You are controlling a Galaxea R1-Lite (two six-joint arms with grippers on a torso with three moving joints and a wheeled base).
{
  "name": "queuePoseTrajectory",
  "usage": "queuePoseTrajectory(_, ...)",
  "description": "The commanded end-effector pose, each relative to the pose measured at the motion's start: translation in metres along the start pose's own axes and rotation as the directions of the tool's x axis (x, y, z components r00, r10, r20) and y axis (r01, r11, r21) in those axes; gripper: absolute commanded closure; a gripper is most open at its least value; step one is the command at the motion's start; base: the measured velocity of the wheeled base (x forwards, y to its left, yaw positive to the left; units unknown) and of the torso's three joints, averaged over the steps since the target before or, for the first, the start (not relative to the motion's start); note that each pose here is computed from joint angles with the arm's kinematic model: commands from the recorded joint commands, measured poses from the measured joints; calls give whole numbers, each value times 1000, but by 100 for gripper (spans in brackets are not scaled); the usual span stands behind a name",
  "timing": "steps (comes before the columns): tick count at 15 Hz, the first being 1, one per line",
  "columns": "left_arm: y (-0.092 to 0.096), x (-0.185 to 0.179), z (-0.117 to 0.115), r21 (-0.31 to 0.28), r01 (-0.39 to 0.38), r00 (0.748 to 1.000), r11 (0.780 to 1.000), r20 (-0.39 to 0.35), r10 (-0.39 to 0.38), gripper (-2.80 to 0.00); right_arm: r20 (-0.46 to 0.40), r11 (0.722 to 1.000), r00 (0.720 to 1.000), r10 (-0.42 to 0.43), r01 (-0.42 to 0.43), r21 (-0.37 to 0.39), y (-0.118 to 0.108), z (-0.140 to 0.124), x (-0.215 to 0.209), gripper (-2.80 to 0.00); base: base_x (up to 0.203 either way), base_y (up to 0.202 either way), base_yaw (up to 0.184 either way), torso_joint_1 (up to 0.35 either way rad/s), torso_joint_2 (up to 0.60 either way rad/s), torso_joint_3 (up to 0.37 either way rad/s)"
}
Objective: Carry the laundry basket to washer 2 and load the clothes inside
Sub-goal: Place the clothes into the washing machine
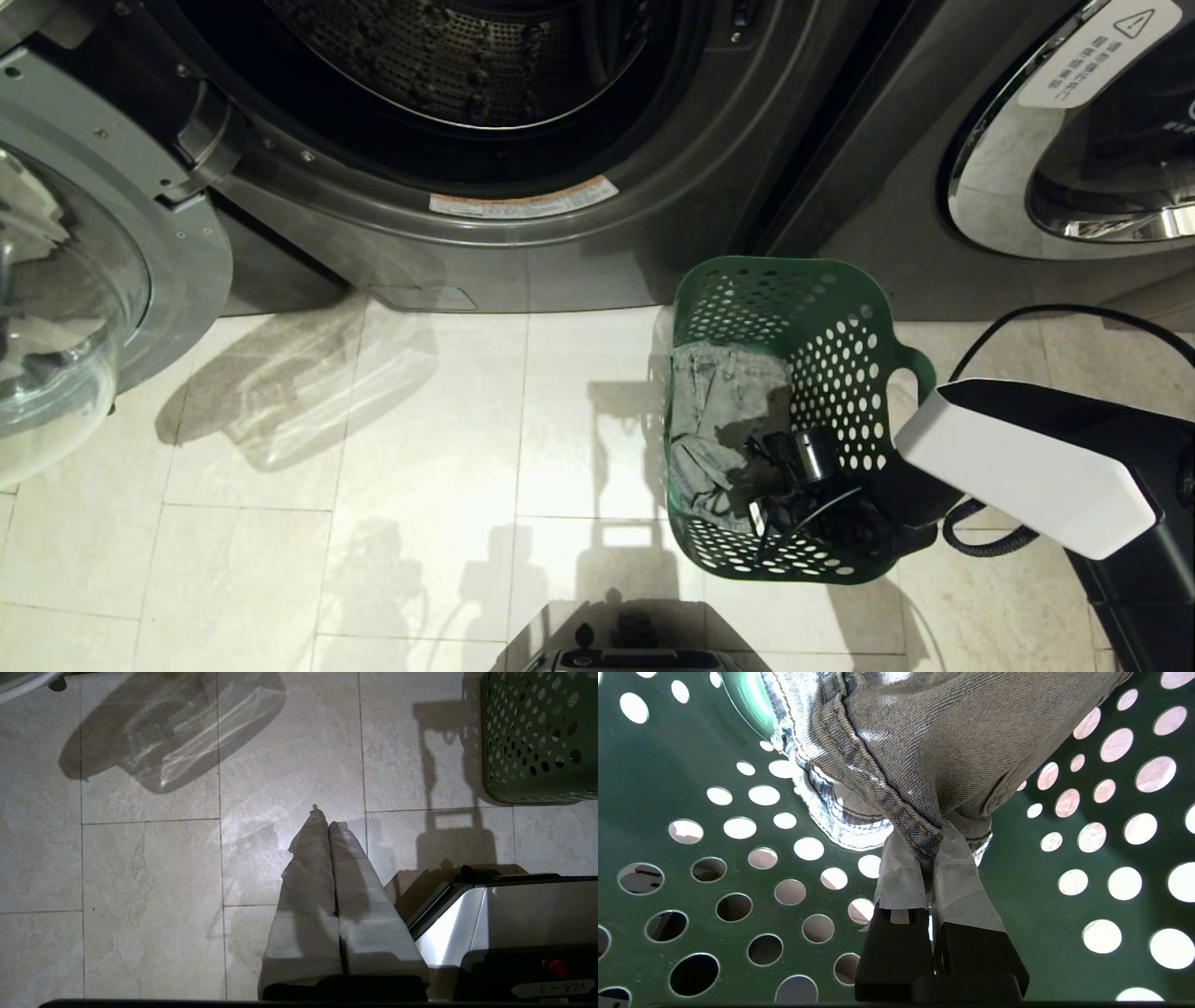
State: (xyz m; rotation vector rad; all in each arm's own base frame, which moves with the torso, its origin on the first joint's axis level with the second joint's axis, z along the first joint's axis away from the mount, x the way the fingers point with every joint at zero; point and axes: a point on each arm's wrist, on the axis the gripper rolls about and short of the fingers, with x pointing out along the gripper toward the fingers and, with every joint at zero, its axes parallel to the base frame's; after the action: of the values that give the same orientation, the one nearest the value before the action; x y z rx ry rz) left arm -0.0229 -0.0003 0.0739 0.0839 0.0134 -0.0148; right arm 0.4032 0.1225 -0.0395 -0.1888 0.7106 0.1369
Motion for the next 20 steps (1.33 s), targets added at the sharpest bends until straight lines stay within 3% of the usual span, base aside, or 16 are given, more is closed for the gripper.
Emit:
queuePoseTrajectory(1, 0, 0, 0, 0, 0, 1000, 1000, -1, 0, 0, 13, 1000, 1000, -2, 2, 3, 0, 1, 0, 0, 0, 0, 0, 0, 0, 0)
queuePoseTrajectory(11, 0, 0, 0, 0, 0, 1000, 1000, -1, 0, 0, 15, 1000, 1000, 4, -4, 9, -6, 13, -31, 0, 0, 0, 0, 0, 0, 0)
queuePoseTrajectory(16, 0, 0, 0, 0, 1, 1000, 1000, -1, -1, 0, -27, 999, 1000, 6, -4, 52, -17, 41, -96, 0, 0, 0, 0, 0, 0, 0)
queuePoseTrajectory(20, 0, 0, 0, 0, 1, 1000, 1000, -1, -1, 0, 35, 997, 999, 38, -40, 69, -24, 54, -159, 0, 0, 0, 0, 0, 0, 0)
